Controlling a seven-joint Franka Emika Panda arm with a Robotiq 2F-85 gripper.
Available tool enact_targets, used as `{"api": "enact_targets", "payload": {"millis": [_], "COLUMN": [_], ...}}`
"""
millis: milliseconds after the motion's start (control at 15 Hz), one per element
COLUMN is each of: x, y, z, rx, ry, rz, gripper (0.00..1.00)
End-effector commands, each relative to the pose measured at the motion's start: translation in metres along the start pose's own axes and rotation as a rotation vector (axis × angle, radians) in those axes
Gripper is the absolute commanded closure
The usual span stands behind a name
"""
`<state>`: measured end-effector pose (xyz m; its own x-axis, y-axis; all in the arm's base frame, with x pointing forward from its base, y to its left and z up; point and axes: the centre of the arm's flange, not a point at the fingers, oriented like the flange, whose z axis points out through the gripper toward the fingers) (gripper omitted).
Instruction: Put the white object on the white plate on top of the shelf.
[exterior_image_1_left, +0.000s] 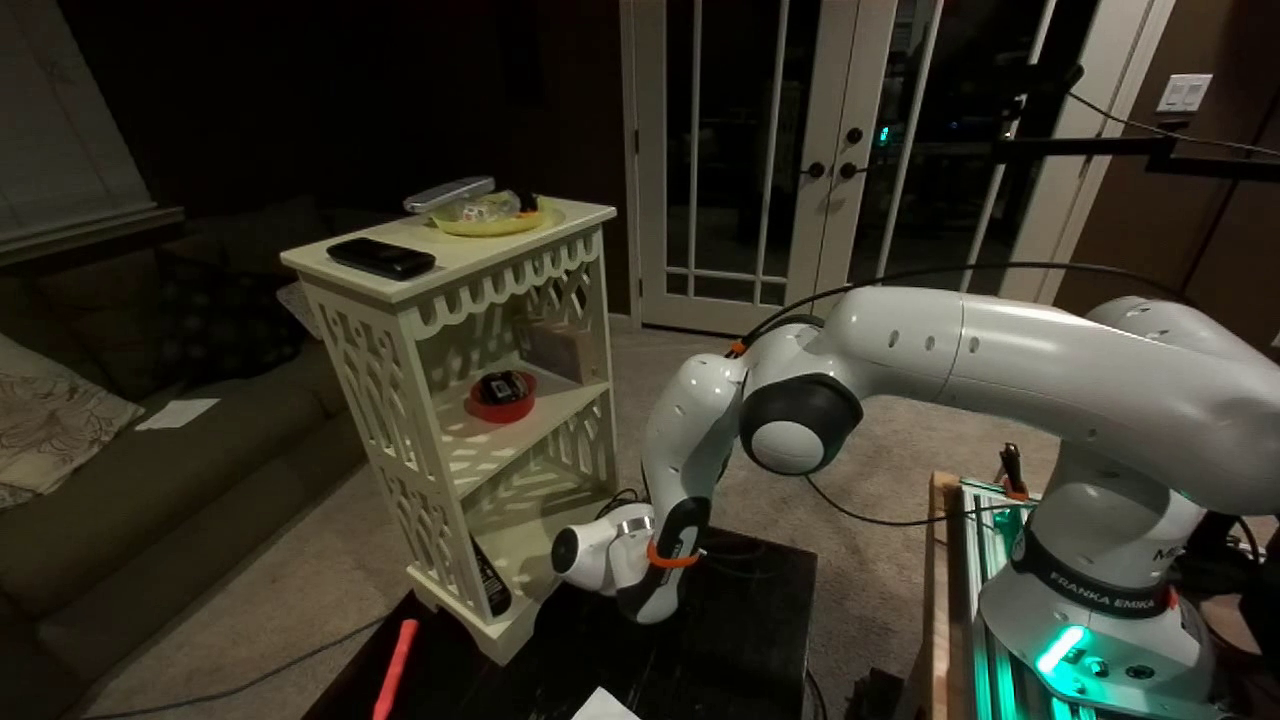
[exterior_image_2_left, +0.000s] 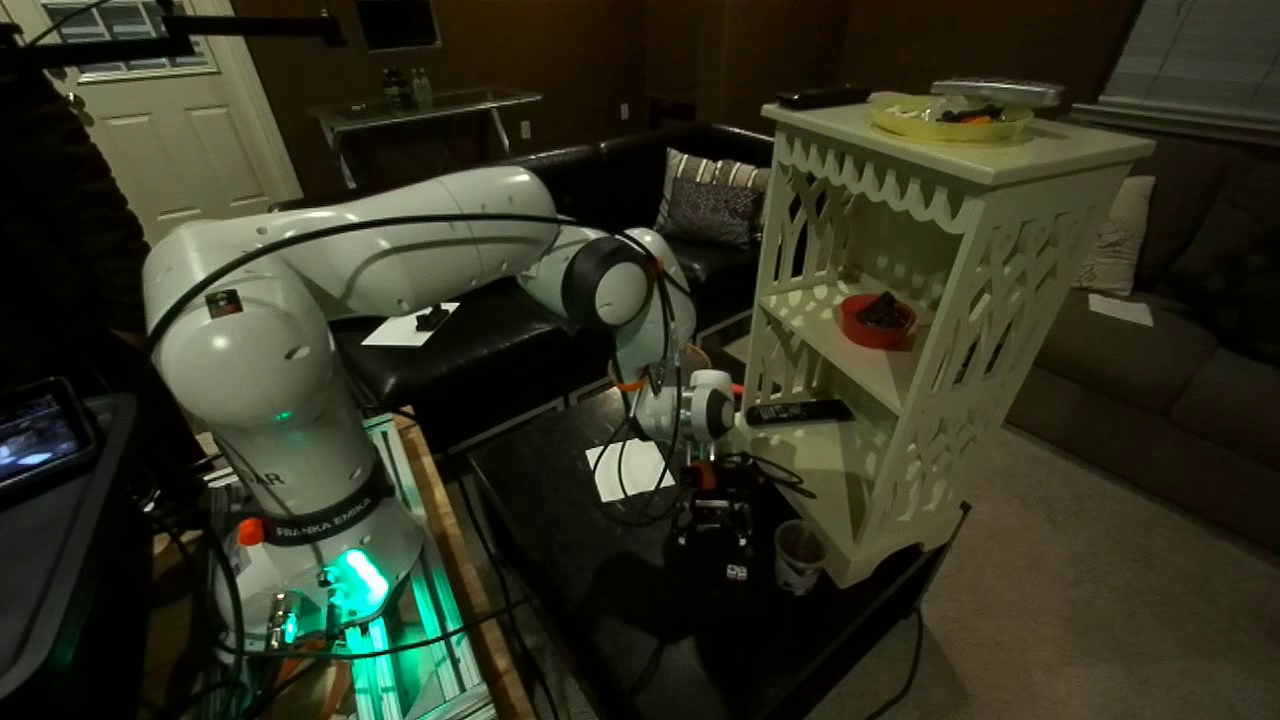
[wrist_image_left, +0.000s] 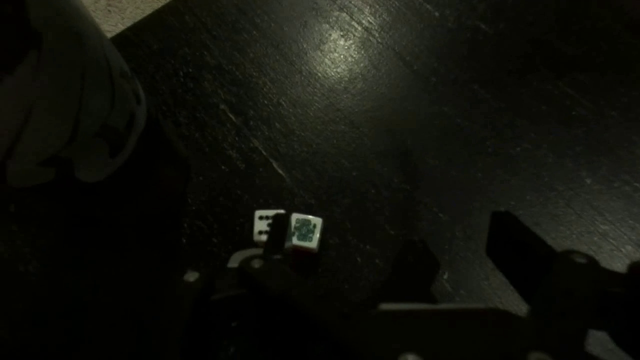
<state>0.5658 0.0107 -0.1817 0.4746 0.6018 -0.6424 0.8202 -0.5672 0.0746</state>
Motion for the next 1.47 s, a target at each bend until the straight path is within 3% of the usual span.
{"api": "enact_targets", "payload": {"millis": [0, 467, 667, 733, 1067, 1400], "x": [0.022, 0.038, 0.041, -0.007, -0.010, 0.001], "y": [0.024, 0.036, 0.041, 0.018, 0.018, 0.034], "z": [0.006, 0.014, 0.019, -0.004, -0.003, 0.000], "rx": [0.006, -0.028, -0.005, -0.016, -0.011, 0.025], "ry": [0.014, -0.016, -0.067, -0.024, -0.046, 0.030], "rz": [0.022, 0.041, 0.051, 0.037, 0.038, -0.035], "gripper": [0.00, 0.00, 0.00, 0.00, 0.00, 0.00]}}
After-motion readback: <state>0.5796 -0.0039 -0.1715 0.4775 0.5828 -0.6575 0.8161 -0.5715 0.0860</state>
